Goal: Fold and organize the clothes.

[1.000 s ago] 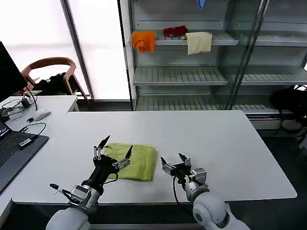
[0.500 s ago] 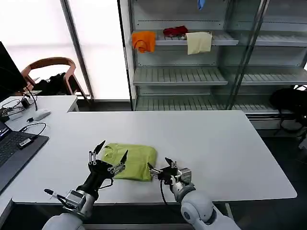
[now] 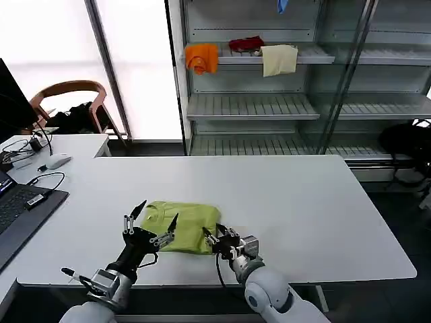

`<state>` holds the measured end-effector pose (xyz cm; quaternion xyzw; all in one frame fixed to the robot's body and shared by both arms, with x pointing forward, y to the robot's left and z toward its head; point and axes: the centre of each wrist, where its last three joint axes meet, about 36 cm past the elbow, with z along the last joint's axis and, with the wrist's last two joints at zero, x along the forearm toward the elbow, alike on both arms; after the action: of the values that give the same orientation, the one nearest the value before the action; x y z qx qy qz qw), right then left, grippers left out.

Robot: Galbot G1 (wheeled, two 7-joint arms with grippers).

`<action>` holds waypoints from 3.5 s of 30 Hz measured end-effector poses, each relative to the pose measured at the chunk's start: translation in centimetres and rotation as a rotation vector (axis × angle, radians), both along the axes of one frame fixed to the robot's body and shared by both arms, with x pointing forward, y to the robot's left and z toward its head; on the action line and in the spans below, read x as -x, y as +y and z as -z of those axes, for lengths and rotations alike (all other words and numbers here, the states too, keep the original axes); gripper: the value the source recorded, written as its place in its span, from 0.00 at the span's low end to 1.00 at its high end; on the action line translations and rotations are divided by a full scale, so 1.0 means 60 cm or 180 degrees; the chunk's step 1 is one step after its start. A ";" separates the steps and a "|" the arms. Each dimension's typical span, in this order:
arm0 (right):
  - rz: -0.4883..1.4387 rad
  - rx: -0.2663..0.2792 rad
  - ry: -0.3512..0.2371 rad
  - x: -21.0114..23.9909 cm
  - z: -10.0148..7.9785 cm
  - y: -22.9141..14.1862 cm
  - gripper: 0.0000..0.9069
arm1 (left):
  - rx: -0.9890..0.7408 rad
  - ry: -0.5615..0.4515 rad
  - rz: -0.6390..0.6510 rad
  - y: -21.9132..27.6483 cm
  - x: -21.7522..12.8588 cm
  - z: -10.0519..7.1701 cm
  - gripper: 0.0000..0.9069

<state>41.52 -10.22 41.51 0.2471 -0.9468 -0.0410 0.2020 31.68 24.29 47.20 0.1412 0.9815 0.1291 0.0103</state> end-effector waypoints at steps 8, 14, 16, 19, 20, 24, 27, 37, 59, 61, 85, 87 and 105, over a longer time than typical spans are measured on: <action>0.0021 -0.0009 -0.0050 -0.001 -0.001 -0.006 0.00 | 0.0001 -0.0012 0.0003 0.003 -0.002 -0.003 1.00; 0.0083 -0.0009 -0.0160 -0.007 -0.013 -0.022 0.00 | 0.0025 0.0008 0.0000 -0.002 -0.002 0.001 1.00; 0.0118 0.0007 -0.0203 -0.014 -0.017 -0.032 0.00 | 0.0024 0.0009 -0.0005 -0.002 -0.003 0.002 1.00; 0.0176 0.0027 -0.0269 -0.026 -0.024 -0.050 0.00 | 0.0022 0.0012 -0.0012 0.000 -0.002 0.002 1.00; 0.0200 0.0033 -0.0292 -0.031 -0.027 -0.057 0.00 | 0.0021 0.0013 -0.0015 0.000 -0.001 0.001 1.00; 0.0301 0.0066 -0.0361 -0.047 -0.032 -0.086 0.00 | 0.0023 0.0030 -0.0016 0.000 0.001 0.003 1.00; 0.0378 0.0102 -0.0396 -0.054 -0.032 -0.111 0.00 | 0.0028 0.0038 -0.0014 -0.001 0.002 0.004 1.00; 0.0559 0.0245 -0.0423 -0.044 -0.034 -0.173 1.00 | 0.0046 0.0066 0.0022 -0.009 0.006 0.001 1.00; 0.1339 0.0390 -0.1051 0.071 -0.113 -0.288 1.00 | 0.0283 0.0112 -0.0343 -0.018 0.026 -0.015 1.00; 0.1437 0.0434 -0.1178 0.092 -0.109 -0.301 1.00 | 0.0335 0.0117 -0.0431 -0.015 0.030 -0.010 1.00; 0.1648 0.0494 -0.1715 0.251 -0.038 -0.360 1.00 | 0.0637 -0.0097 -0.0786 0.061 0.069 0.073 1.00; 0.1639 0.0488 -0.1727 0.258 -0.034 -0.360 1.00 | 0.0629 -0.0111 -0.0799 0.065 0.071 0.076 1.00; 0.1591 0.0461 -0.1877 0.272 -0.013 -0.367 1.00 | 0.0613 0.0064 -0.0825 0.084 0.104 0.091 1.00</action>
<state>25.18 -32.25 42.29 -0.0048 -0.9957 0.0507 -0.0780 25.46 29.31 41.72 0.0130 0.9994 0.0333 -0.0027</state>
